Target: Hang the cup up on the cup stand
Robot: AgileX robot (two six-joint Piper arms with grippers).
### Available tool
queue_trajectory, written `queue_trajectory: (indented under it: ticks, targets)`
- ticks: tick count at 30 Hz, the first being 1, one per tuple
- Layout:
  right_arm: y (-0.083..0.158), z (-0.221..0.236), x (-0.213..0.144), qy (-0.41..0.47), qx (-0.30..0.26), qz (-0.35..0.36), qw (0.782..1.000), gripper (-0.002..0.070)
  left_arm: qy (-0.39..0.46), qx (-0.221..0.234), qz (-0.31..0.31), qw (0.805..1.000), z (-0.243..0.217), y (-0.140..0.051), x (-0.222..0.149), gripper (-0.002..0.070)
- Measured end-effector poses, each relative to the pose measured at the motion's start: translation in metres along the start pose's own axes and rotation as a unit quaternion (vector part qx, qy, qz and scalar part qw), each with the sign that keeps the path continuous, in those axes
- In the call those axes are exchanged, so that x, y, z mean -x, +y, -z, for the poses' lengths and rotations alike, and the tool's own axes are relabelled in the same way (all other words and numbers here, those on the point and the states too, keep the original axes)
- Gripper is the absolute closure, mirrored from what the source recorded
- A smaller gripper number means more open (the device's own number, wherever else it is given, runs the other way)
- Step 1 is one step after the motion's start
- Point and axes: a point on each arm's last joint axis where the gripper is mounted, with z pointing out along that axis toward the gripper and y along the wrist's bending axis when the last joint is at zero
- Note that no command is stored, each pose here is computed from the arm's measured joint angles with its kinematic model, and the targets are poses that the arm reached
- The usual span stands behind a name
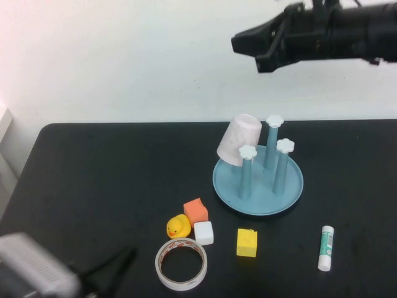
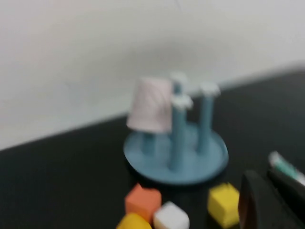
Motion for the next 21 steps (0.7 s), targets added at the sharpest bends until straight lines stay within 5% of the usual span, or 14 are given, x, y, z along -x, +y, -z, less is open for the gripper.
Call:
queue_trajectory:
  ticks: [4, 9, 21]
  targets:
    - [0.017, 0.020, 0.019, -0.003, 0.030, 0.004, 1.000, 0.0666, 0.086, -0.039, -0.081, 0.992, -0.020, -0.011, 0.028, 0.0676]
    - [0.035, 0.044, 0.032, 0.008, 0.051, 0.021, 0.998, 0.0670, 0.097, -0.036, -0.134, 0.986, -0.003, -0.012, 0.074, 0.0676]
    - [0.096, 0.128, 0.012, -0.041, -0.008, 0.050, 0.998, 0.0671, 0.051, -0.020, -0.101, 0.993, 0.091, -0.003, 0.064, 0.0676]
